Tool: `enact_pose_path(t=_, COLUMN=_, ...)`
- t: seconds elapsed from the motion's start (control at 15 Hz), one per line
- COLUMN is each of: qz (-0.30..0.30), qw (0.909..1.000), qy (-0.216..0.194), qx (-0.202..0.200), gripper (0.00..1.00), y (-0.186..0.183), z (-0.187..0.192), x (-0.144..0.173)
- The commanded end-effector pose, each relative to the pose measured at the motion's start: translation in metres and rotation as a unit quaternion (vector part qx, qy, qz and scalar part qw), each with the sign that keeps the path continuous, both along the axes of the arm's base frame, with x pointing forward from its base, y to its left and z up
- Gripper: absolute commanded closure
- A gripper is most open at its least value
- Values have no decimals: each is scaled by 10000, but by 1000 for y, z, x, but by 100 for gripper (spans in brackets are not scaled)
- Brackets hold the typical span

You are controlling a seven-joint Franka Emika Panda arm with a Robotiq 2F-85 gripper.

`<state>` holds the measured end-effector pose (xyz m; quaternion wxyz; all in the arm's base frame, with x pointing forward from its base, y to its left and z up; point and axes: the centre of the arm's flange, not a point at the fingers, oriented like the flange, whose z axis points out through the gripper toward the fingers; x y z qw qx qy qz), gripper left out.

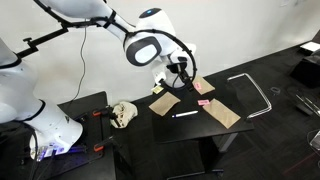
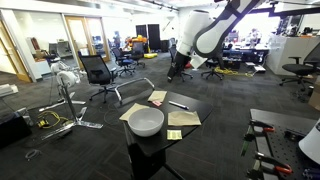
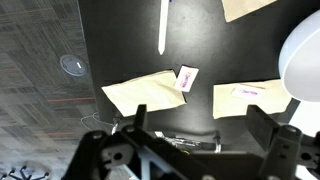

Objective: Take the white pen out of the grey bowl

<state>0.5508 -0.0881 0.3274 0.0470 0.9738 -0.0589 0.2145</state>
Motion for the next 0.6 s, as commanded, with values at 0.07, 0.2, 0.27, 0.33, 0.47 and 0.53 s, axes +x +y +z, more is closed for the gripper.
enact_pose_path(t=0.07, qz=-15, qw=9997, qy=-169, qx=-161, gripper=0, y=31, z=32, x=-38)
enact_pose_path(t=0.2, qz=32, qw=9998, qy=-152, qx=-141, gripper=0, y=19, z=23, x=-19)
enact_pose_path(t=0.27, qz=38, qw=9998, qy=-169, qx=-133, gripper=0, y=21, z=25, x=-23)
enact_pose_path(t=0.33, qz=48, qw=9998, qy=-173, qx=-126, gripper=0, y=23, z=26, x=-25)
enact_pose_path(t=0.47, qz=50, qw=9998, qy=-168, qx=-123, gripper=0, y=23, z=26, x=-26)
enact_pose_path(t=0.53, qz=50, qw=9998, qy=-166, qx=-123, gripper=0, y=23, z=26, x=-26)
